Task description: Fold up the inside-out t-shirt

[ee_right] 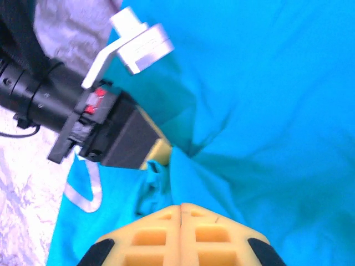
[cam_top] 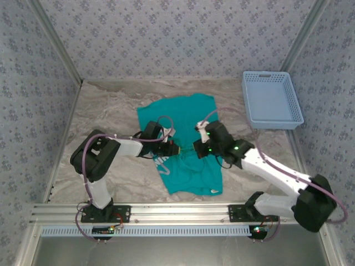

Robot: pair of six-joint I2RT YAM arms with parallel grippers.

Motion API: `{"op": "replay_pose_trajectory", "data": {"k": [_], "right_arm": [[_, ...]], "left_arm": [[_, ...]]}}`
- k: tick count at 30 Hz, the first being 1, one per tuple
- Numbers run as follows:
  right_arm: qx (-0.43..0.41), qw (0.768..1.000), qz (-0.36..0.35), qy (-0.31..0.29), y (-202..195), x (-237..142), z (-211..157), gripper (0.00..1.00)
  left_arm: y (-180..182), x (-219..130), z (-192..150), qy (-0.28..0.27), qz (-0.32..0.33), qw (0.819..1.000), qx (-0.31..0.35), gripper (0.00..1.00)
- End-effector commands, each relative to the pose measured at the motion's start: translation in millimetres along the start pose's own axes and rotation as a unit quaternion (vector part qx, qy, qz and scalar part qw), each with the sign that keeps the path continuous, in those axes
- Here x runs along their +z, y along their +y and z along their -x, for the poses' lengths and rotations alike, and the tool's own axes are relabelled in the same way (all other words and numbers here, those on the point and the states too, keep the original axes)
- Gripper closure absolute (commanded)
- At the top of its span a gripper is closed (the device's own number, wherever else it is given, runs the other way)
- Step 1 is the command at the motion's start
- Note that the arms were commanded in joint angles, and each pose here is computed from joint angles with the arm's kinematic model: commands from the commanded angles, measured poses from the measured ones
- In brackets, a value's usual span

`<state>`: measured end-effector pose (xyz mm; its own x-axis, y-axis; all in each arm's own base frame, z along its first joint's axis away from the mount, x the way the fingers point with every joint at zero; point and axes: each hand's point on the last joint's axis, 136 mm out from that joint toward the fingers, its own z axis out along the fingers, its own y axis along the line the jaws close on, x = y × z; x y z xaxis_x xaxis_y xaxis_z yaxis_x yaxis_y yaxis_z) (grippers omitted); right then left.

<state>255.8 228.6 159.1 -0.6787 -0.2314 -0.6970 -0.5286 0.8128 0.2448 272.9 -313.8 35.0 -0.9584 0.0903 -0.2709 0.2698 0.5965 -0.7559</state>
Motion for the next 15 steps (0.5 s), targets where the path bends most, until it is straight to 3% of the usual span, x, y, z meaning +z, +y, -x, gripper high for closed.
{"op": "replay_pose_trajectory", "data": {"k": [1,6,9,12,14,15], "right_arm": [[0.064,0.997,0.006,0.046,-34,3,-44,1.00],[0.128,0.987,-0.038,0.094,-72,10,-92,1.00],[0.143,0.981,-0.067,0.114,-81,10,-108,1.00],[0.147,0.978,-0.076,0.124,-83,6,-115,1.00],[0.146,0.979,-0.069,0.125,-80,4,-114,0.90],[0.145,0.979,-0.071,0.123,-79,2,-113,0.80]], "left_arm": [[17,7,4,0.006,0.013,1.000,-0.010,0.96],[6,12,4,0.014,-0.024,1.000,0.004,0.79],[-11,5,1,0.020,-0.035,0.999,0.036,0.65],[-25,-7,-3,0.037,-0.021,0.997,0.060,0.57],[-37,-12,-9,0.058,-0.005,0.994,0.090,0.53],[-46,-13,-14,0.077,0.004,0.991,0.112,0.51]]}}
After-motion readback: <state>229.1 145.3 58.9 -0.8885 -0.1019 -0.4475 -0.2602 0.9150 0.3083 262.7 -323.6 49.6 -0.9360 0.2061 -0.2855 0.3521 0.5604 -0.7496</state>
